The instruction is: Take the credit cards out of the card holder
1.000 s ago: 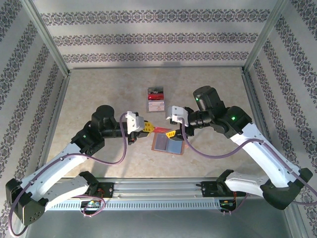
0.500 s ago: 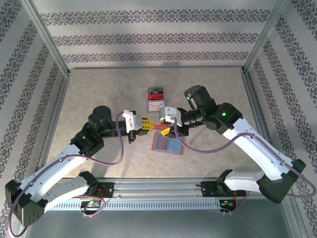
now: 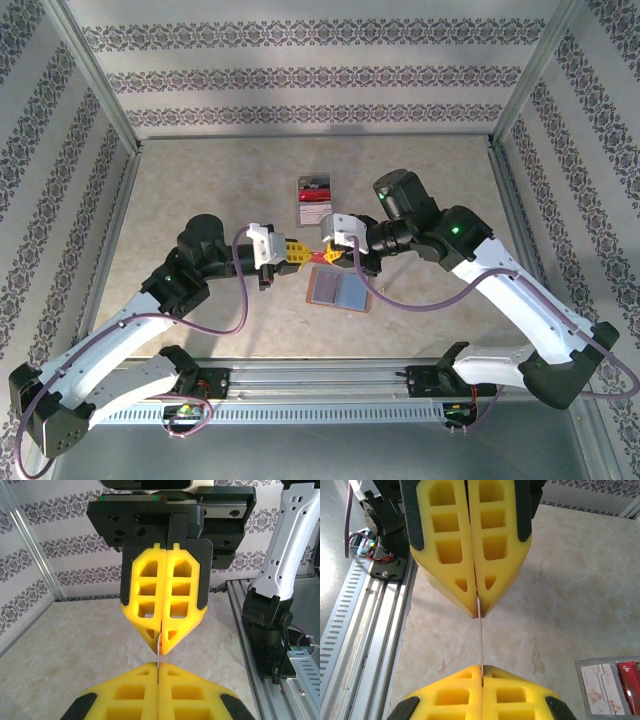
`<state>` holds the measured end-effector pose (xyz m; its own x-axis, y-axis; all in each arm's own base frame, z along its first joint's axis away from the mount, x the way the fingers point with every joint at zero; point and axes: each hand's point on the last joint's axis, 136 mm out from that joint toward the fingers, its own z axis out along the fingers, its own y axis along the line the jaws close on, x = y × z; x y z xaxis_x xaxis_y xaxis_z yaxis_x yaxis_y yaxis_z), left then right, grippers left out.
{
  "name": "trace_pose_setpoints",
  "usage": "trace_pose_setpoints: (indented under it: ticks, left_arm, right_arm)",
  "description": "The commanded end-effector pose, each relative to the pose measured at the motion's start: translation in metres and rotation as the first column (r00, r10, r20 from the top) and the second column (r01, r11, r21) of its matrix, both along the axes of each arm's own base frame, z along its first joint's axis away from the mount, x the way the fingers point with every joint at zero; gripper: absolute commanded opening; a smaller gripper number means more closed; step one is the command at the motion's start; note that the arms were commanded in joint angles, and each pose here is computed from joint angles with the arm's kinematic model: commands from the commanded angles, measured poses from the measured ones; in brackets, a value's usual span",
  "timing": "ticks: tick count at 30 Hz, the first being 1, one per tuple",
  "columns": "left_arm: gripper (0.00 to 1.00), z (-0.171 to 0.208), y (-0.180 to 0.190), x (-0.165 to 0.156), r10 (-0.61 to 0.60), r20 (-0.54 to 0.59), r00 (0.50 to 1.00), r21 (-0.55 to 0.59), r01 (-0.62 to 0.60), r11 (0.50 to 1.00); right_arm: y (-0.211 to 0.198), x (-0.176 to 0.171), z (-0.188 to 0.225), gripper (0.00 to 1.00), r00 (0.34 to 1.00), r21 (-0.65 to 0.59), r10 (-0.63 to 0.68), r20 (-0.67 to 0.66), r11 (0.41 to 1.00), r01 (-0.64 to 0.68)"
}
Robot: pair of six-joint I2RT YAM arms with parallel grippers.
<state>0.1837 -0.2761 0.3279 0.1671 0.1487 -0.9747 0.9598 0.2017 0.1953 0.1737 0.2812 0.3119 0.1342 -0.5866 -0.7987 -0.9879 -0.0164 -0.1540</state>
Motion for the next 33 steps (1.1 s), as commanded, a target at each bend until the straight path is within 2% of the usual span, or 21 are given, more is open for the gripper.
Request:
trace_pose_setpoints:
  ticks: [1,4,9,12,17,23,27,33]
  left_arm:
    - [0.24,0.009,0.004,-0.007,0.002,0.029,1.0,-0.015,-0.002,1.0]
    - [0.5,-0.002,0.011,-0.005,0.049,0.018,0.999,0.021,-0.049,0.999]
    - [0.68,-0.019,0.033,0.003,0.201,-0.013,0.98,0.072,-0.199,0.977]
    - [0.7,-0.027,0.055,0.014,0.353,-0.031,0.935,0.082,-0.35,0.933]
    - [0.69,-0.046,0.095,0.022,0.56,-0.098,0.823,0.099,-0.552,0.828]
    - [0.7,-0.072,0.143,0.027,0.751,-0.163,0.64,0.139,-0.739,0.659]
    - [0.74,-0.087,0.165,0.026,0.816,-0.211,0.539,0.15,-0.807,0.572]
    - [0.81,-0.114,0.174,0.023,0.836,-0.3,0.46,0.194,-0.828,0.525]
  right_arm:
    - [-0.003,-0.002,0.004,0.0,0.999,-0.023,0.013,0.031,1.0,-0.012]
    - [-0.005,0.002,0.001,0.0,0.999,-0.06,0.012,0.042,0.998,-0.009]
    - [-0.008,0.016,-0.009,0.0,0.997,-0.15,0.001,0.079,0.989,0.011]
    - [-0.01,0.03,-0.016,0.0,0.994,-0.207,-0.01,0.11,0.978,0.033]
    - [-0.009,0.061,-0.029,0.0,0.989,-0.282,-0.026,0.143,0.957,0.066]
    - [-0.006,0.103,-0.053,0.0,0.987,-0.368,-0.051,0.154,0.924,0.105]
    - [0.0,0.13,-0.064,0.0,0.986,-0.381,-0.072,0.153,0.916,0.126]
    - [0.007,0.173,-0.091,0.0,0.983,-0.435,-0.096,0.155,0.887,0.155]
